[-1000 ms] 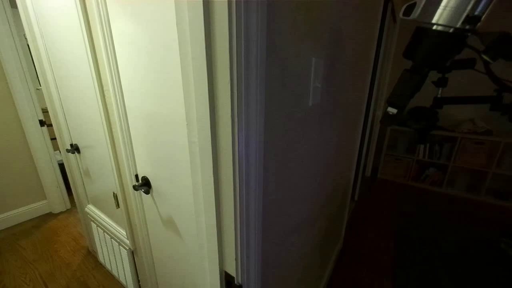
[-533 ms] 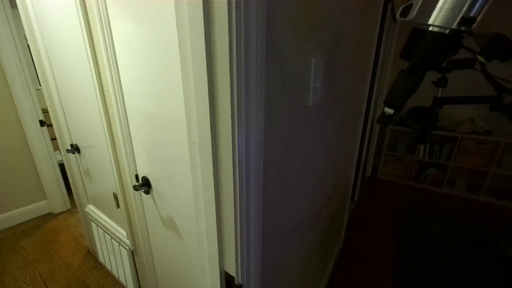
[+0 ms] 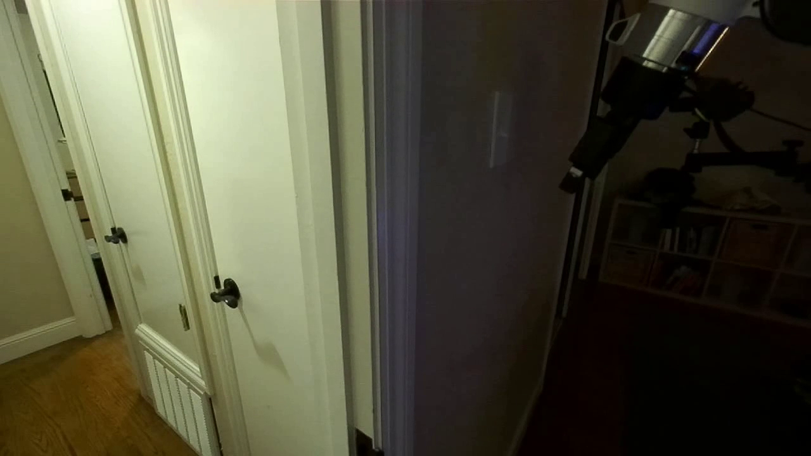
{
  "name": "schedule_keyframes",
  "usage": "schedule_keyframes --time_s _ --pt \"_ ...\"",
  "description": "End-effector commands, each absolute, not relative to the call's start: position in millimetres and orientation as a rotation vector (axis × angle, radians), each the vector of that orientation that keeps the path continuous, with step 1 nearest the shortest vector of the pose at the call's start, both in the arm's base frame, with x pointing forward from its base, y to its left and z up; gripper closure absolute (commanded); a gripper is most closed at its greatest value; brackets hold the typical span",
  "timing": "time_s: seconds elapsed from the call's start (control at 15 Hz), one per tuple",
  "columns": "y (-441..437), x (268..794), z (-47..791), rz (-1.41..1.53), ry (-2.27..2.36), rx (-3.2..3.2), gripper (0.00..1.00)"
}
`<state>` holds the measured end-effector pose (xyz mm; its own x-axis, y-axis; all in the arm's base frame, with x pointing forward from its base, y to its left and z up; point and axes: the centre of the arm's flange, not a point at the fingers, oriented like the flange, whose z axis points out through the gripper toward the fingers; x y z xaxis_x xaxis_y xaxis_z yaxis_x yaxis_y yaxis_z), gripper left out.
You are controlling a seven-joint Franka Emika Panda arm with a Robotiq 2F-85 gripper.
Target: Switch on the light
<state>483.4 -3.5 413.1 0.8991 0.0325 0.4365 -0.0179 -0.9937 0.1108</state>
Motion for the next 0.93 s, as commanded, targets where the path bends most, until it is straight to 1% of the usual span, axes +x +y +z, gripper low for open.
schedule_keyframes --time_s 0.0,0.13,0.2,0.33,0.4,0.47,0.53,0.87 --pt "-26 507 415 0.775 0.033 2.897 0.00" --pt "-34 518 419 0.820 0.030 2.881 0.04" --pt "-37 523 420 0.838 0.027 2.872 0.04" --pt "-42 533 423 0.887 0.018 2.861 0.10" --pt "-44 539 424 0.912 0.013 2.855 0.23" --pt "-45 543 426 0.937 0.009 2.849 0.34" --pt "-48 548 426 0.958 0.004 2.845 0.35" --pt "-58 570 427 1.020 -0.013 2.827 0.69"
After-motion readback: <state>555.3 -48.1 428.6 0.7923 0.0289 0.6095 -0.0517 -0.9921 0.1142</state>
